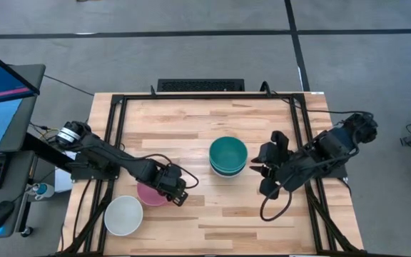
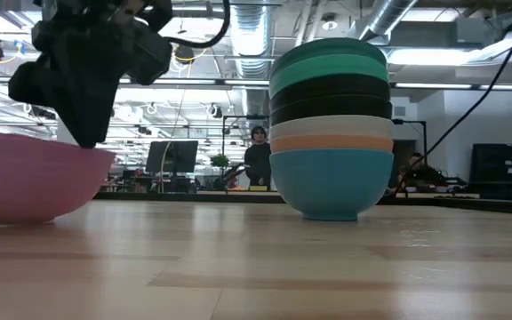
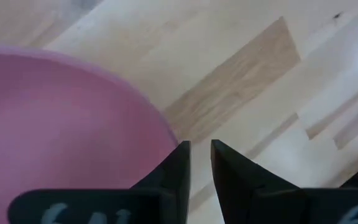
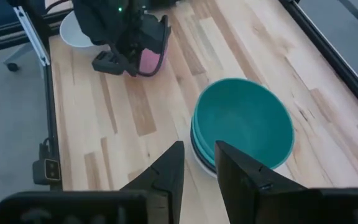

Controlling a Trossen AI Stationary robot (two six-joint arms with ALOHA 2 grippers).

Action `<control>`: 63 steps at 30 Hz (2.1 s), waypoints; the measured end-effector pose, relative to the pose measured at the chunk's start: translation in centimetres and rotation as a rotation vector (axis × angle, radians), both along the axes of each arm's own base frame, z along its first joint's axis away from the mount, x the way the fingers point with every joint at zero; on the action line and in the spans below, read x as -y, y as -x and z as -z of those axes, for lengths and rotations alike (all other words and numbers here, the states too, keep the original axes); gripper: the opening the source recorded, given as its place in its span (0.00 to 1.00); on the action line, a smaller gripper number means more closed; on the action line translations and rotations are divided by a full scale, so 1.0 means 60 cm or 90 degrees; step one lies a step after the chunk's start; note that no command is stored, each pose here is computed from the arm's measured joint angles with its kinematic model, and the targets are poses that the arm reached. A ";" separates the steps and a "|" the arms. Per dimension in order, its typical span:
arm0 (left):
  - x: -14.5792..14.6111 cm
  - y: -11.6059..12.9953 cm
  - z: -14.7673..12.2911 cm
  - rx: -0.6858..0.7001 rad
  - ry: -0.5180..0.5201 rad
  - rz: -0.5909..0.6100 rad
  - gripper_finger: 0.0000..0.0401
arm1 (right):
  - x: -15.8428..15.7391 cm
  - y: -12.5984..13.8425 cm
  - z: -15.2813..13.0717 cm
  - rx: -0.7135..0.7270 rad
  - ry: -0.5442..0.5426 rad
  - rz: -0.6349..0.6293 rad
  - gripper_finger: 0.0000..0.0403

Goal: Nest bowls inside each other
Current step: Stack the pink bowl on top of the green bowl

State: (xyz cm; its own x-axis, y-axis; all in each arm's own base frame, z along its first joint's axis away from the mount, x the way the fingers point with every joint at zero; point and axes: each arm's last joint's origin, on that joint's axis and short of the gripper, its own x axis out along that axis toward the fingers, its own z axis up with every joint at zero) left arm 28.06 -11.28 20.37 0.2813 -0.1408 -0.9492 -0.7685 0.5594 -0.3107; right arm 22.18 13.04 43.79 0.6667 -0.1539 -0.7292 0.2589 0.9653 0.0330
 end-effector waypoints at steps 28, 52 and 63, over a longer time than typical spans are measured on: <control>-0.057 -0.006 -0.038 -0.066 -0.010 0.017 0.17 | 0.005 0.008 0.004 -0.034 0.024 -0.004 0.28; -0.088 0.023 -0.048 -0.240 0.036 0.053 0.17 | 0.008 0.011 0.007 -0.052 0.038 -0.003 0.28; -0.093 -0.004 -0.048 -0.133 0.013 0.065 0.17 | 0.009 0.013 0.008 -0.059 0.044 -0.004 0.28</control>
